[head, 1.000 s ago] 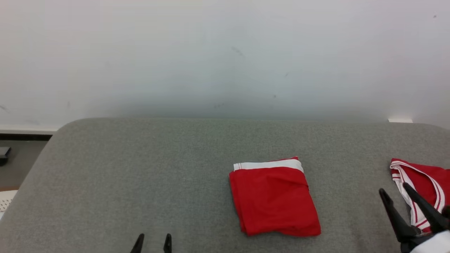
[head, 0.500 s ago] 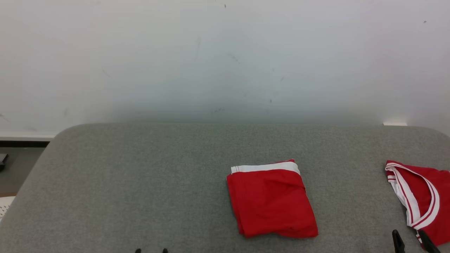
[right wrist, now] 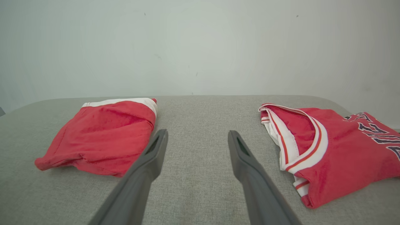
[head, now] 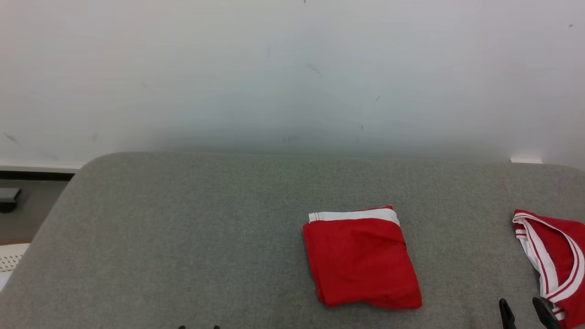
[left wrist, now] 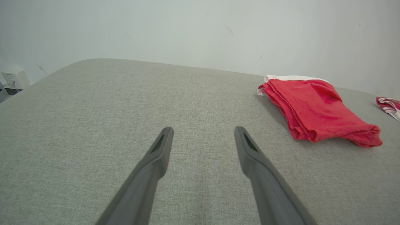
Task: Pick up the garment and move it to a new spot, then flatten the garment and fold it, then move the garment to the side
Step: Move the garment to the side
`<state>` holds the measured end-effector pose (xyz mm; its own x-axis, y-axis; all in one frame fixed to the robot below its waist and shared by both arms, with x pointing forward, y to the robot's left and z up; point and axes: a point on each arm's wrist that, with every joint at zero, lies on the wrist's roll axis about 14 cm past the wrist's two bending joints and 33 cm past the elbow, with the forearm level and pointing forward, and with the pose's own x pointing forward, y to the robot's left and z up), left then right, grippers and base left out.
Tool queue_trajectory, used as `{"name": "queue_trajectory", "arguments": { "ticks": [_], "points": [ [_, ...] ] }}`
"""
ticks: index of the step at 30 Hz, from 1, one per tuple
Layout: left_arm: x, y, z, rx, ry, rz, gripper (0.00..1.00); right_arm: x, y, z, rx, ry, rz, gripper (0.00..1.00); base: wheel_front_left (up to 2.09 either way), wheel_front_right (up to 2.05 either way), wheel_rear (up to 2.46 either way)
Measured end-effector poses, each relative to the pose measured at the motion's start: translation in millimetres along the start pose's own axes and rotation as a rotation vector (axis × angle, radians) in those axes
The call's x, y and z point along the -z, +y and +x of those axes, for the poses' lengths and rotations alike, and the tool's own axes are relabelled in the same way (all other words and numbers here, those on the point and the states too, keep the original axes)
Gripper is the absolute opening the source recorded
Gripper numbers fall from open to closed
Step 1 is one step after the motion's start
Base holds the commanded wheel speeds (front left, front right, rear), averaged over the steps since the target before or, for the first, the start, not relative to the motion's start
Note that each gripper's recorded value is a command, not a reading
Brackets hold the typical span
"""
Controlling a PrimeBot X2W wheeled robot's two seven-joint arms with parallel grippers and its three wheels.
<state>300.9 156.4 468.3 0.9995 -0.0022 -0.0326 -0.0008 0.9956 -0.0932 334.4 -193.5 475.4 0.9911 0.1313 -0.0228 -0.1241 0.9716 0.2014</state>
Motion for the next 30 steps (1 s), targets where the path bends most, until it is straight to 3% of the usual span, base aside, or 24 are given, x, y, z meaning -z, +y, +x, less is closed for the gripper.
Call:
{"name": "queue_trajectory", "arguments": {
  "ticks": [4,11,21,30],
  "points": [
    [0,2,-1,-0.010,0.001,-0.003,1.00,0,5,5,-0.017,0.004,0.006,1.00,0.00,0.00,0.00],
    [1,5,4,-0.021,0.006,-0.002,1.00,-8,17,30,-0.080,0.046,0.132,1.00,0.00,0.00,0.00],
    [0,2,33,-0.008,0.017,-0.005,1.00,21,57,93,-0.287,0.560,0.281,1.00,0.00,0.00,0.00],
    [13,20,33,-0.101,0.067,-0.026,1.00,89,83,115,-0.334,0.884,0.323,1.00,0.00,0.00,0.00]
  ]
}}
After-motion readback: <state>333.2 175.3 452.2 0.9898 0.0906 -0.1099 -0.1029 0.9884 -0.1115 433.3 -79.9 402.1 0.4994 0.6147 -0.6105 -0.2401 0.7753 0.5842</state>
